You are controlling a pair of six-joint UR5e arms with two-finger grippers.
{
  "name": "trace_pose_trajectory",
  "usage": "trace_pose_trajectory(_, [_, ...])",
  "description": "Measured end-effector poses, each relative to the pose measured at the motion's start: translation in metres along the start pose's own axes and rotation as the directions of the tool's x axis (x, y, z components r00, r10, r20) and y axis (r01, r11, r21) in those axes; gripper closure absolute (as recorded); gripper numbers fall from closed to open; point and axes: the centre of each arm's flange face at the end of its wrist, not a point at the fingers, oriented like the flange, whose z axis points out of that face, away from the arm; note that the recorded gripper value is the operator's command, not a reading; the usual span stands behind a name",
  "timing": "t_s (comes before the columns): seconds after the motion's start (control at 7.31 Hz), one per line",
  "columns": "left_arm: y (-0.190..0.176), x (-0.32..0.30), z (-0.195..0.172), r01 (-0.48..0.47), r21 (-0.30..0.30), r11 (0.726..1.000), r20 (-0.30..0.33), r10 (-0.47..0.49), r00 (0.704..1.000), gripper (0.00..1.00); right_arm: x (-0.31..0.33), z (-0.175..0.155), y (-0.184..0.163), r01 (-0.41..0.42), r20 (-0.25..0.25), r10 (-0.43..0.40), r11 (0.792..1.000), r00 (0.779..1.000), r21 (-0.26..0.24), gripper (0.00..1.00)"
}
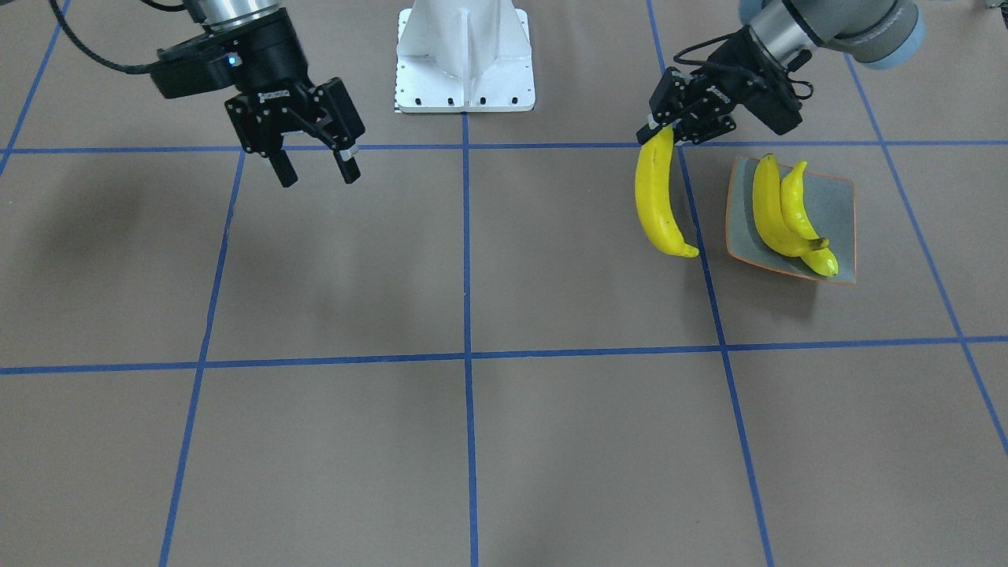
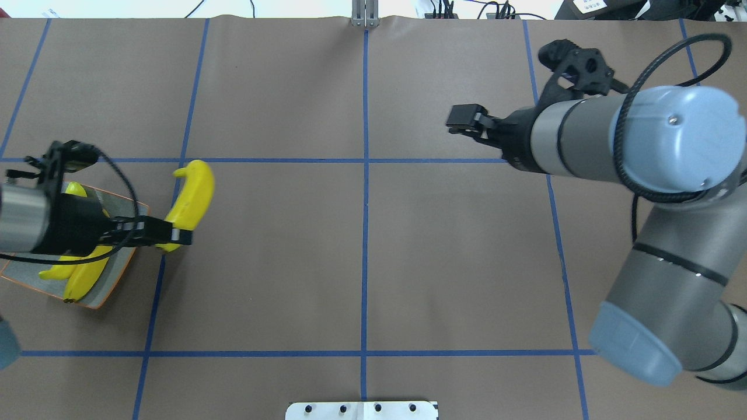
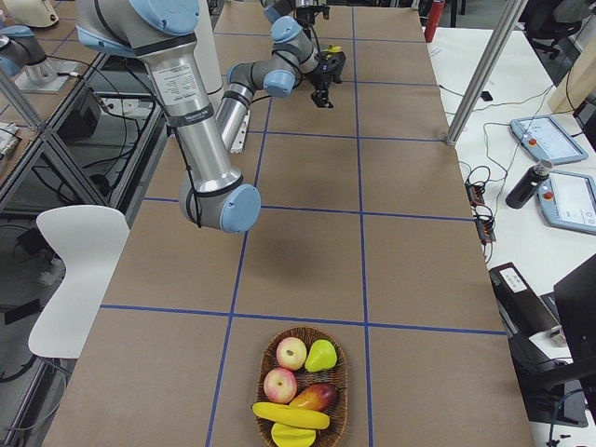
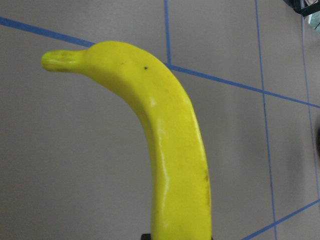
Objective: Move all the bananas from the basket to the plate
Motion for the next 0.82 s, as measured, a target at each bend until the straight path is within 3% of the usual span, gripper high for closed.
trace_pose_trajectory(0.14, [0.008,-0.036,-0.017,-0.059,0.004,0.998,0.069,0.059,0.996,1.0,0.03,0.004,-0.018,0.071,-0.052,-0.072,0.997,0.996,-0.018,0.0])
trace_pose_trajectory(0.41, [0.025,-0.098,-0.042,-0.155,0.005,0.988,0.208,0.151,0.966,1.0,0.092,0.001,-0.057,0.205,-0.132,-0.213,0.976,0.968,-0.073,0.0])
trace_pose_trajectory(0.55, [0.032,-0.121,-0.047,-0.189,-0.01,0.982,0.259,0.185,0.948,0.74,0.122,-0.004,-0.074,0.272,-0.156,-0.286,0.957,0.946,-0.106,0.0])
trace_pose_trajectory(0.68, [0.037,-0.14,-0.049,-0.213,-0.032,0.977,0.293,0.213,0.932,0.35,0.148,-0.011,-0.09,0.331,-0.164,-0.352,0.933,0.922,-0.14,0.0])
trace_pose_trajectory(0.82, [0.04,-0.149,-0.048,-0.224,-0.045,0.974,0.309,0.227,0.924,0.01,0.17,-0.02,-0.104,0.374,-0.16,-0.4,0.912,0.903,-0.17,0.0])
